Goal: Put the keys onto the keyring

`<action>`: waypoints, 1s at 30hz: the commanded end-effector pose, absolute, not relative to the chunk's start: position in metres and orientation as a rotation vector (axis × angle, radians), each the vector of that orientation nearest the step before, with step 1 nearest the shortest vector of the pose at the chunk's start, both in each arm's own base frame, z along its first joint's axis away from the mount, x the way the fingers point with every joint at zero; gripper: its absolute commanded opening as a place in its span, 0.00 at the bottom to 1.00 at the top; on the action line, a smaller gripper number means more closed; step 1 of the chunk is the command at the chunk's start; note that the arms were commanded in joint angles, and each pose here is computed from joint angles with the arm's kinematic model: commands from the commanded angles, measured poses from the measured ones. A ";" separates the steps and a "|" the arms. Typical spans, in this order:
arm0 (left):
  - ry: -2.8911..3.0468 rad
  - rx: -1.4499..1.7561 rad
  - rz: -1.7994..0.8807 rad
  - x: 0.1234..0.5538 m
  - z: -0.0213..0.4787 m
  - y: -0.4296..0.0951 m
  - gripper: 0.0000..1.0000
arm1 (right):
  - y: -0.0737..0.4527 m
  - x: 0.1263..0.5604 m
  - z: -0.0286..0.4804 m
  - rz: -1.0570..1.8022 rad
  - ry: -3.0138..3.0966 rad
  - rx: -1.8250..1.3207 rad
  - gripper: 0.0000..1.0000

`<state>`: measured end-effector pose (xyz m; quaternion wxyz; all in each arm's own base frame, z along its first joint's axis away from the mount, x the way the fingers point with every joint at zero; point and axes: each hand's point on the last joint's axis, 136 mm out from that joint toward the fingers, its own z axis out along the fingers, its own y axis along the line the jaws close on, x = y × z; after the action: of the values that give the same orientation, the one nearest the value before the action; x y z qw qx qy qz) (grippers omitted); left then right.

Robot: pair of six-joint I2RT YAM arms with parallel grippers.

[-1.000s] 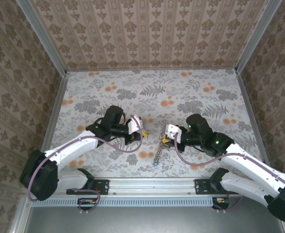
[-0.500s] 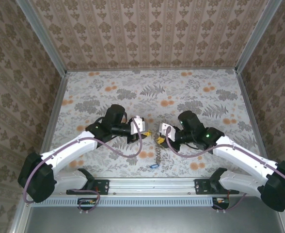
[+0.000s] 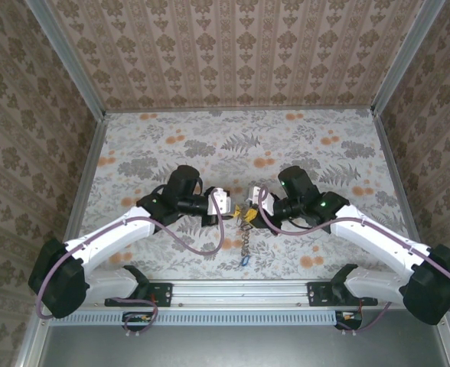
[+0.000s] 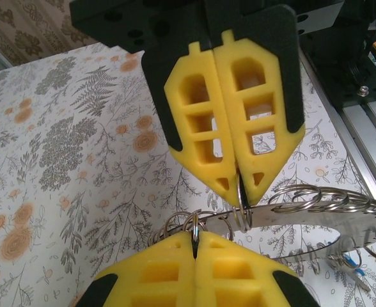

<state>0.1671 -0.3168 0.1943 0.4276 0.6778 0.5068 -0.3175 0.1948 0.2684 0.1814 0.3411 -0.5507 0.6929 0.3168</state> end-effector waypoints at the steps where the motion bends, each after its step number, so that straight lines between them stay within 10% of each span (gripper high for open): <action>1: 1.180 1.723 -0.790 0.163 0.207 -0.322 0.00 | 0.273 0.196 0.199 0.885 1.781 -1.408 0.00; 30: 1.007 1.884 -0.808 0.133 0.199 -0.319 0.00 | 0.269 0.206 0.208 0.991 1.837 -1.291 0.00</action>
<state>0.1536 -0.3206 0.1924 0.4255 0.7282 0.4428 -0.3045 0.1982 0.2628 0.1778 0.3056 -0.5050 0.7247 0.3555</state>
